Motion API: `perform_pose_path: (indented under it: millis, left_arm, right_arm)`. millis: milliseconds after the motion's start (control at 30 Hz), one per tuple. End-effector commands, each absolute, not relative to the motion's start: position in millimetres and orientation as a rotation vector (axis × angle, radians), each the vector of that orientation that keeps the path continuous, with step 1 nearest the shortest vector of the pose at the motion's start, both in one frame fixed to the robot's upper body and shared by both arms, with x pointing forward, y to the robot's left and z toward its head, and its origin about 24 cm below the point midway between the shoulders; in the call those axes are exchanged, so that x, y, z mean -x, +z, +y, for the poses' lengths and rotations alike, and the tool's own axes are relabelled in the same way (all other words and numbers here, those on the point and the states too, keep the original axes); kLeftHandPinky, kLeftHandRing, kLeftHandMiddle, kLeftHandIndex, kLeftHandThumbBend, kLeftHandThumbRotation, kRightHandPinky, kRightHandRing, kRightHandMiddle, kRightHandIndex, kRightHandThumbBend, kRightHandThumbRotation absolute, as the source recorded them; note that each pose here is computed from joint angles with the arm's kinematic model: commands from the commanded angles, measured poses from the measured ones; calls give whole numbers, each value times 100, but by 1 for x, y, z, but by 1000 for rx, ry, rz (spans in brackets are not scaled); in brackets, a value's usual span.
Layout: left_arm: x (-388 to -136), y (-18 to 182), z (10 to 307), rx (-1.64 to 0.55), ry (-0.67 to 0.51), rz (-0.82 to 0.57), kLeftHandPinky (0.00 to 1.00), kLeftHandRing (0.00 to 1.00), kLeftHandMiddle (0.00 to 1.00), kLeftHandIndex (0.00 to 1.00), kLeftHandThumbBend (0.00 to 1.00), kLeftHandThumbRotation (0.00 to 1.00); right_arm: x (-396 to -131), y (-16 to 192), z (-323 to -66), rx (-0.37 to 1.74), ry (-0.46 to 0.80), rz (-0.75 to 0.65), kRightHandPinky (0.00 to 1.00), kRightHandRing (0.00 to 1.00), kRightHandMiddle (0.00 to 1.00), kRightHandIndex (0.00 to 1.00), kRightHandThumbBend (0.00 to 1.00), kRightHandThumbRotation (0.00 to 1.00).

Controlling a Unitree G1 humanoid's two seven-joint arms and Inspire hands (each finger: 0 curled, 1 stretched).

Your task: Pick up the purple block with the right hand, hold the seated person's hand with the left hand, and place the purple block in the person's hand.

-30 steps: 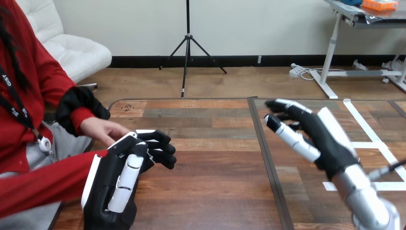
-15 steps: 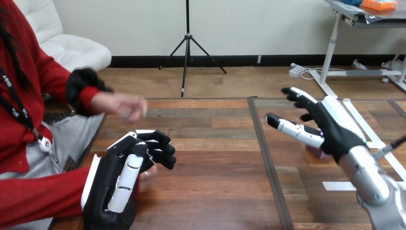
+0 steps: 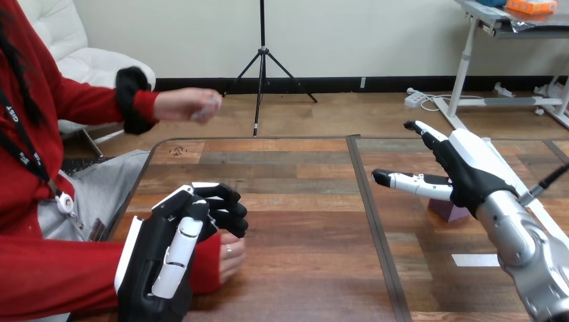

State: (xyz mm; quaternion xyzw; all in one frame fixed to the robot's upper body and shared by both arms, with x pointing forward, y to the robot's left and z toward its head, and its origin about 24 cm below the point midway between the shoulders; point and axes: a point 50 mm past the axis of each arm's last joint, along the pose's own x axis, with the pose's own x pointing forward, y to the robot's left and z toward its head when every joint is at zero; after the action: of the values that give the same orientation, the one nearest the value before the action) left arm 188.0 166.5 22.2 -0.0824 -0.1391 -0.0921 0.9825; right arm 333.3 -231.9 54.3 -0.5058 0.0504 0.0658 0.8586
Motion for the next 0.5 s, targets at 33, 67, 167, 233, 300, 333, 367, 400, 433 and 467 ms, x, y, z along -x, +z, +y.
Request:
perform_pose_path:
  millis: [33, 67, 167, 233, 300, 333, 367, 400, 433, 467]
  left_arm:
    - [-207, 44, 166, 157, -207, -404, 43, 49, 52, 53, 59, 74]
    - [-207, 44, 166, 159, -207, -403, 43, 49, 52, 53, 59, 74]
    - [-207, 44, 166, 158, -204, -404, 43, 48, 52, 53, 60, 74]
    - [-208, 44, 166, 157, -203, -404, 43, 48, 52, 53, 60, 74]
    - [-208, 44, 166, 157, -204, -405, 43, 48, 52, 53, 60, 74]
    - [-208, 44, 166, 155, -204, -405, 43, 48, 52, 53, 60, 74]
    - [-208, 44, 166, 154, -203, -406, 43, 48, 52, 53, 60, 74]
    - [-208, 44, 166, 153, -203, -406, 43, 48, 52, 53, 60, 74]
    - [-208, 44, 166, 153, -202, -407, 43, 48, 52, 53, 61, 74]
    - [-208, 45, 166, 153, -201, -407, 43, 48, 52, 53, 61, 74]
  right_arm:
    - [-368, 99, -231, 1174, 53, 0, 88, 94, 95, 94, 97, 76]
    - [-369, 98, -231, 1184, 51, 5, 88, 93, 95, 94, 97, 77]
    - [-372, 98, -233, 1209, 49, 24, 88, 93, 95, 94, 97, 78]
    - [-373, 97, -233, 1225, 48, 35, 87, 93, 95, 93, 97, 78]
    - [-375, 96, -234, 1238, 48, 41, 87, 92, 94, 93, 96, 78]
    - [-375, 95, -234, 1253, 50, 52, 86, 92, 94, 93, 95, 78]
    - [-376, 95, -235, 1263, 51, 59, 86, 92, 94, 92, 95, 79]
    - [-377, 95, -235, 1270, 52, 64, 86, 92, 94, 92, 94, 79]
    - [-377, 94, -235, 1285, 57, 79, 86, 92, 94, 92, 93, 80]
    - [-378, 93, -236, 1294, 60, 88, 86, 92, 94, 92, 92, 81]
